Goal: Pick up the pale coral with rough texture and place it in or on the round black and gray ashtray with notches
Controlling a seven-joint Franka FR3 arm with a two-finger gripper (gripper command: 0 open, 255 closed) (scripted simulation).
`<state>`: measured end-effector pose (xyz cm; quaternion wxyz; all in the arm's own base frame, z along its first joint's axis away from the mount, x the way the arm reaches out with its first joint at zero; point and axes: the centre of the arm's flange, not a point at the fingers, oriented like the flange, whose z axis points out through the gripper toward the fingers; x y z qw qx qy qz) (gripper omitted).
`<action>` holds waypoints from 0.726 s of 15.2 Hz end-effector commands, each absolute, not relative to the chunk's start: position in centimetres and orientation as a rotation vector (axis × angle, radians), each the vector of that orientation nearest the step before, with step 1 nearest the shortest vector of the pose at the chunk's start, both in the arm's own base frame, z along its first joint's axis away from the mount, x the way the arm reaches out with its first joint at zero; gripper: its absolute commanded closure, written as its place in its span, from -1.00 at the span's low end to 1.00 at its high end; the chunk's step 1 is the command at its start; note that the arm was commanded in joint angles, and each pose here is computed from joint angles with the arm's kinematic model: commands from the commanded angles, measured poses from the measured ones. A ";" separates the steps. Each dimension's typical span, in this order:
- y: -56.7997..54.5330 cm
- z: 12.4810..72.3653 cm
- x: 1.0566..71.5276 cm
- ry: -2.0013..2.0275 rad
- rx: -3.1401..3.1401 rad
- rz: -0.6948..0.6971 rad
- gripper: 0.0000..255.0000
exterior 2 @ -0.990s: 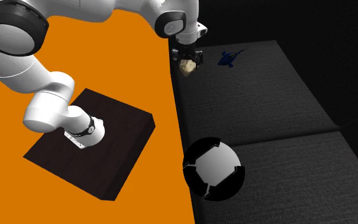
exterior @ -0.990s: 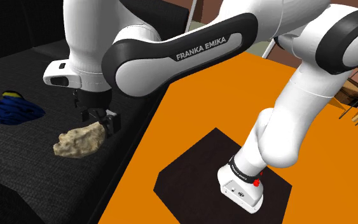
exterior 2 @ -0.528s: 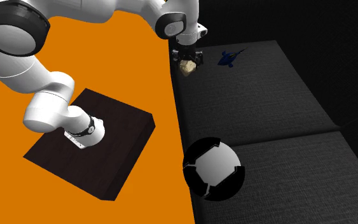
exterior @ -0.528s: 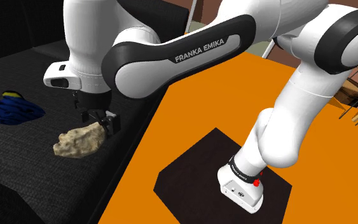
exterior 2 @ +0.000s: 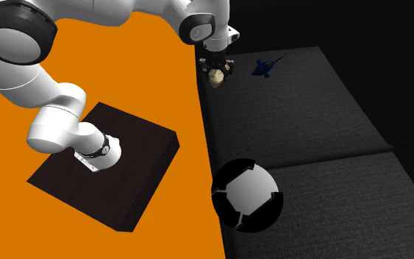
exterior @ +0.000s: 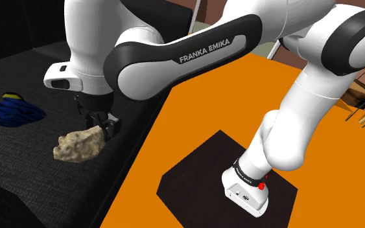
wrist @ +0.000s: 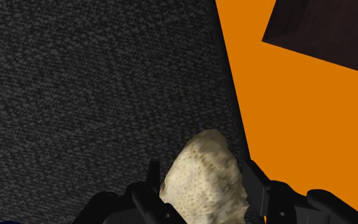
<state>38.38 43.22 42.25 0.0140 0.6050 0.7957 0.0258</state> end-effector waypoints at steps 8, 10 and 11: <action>43.1 45.2 38.6 2.474 1.887 0.077 1.00; 43.1 46.3 38.6 2.474 1.887 0.077 1.00; 43.1 46.8 38.6 2.474 1.887 0.077 1.00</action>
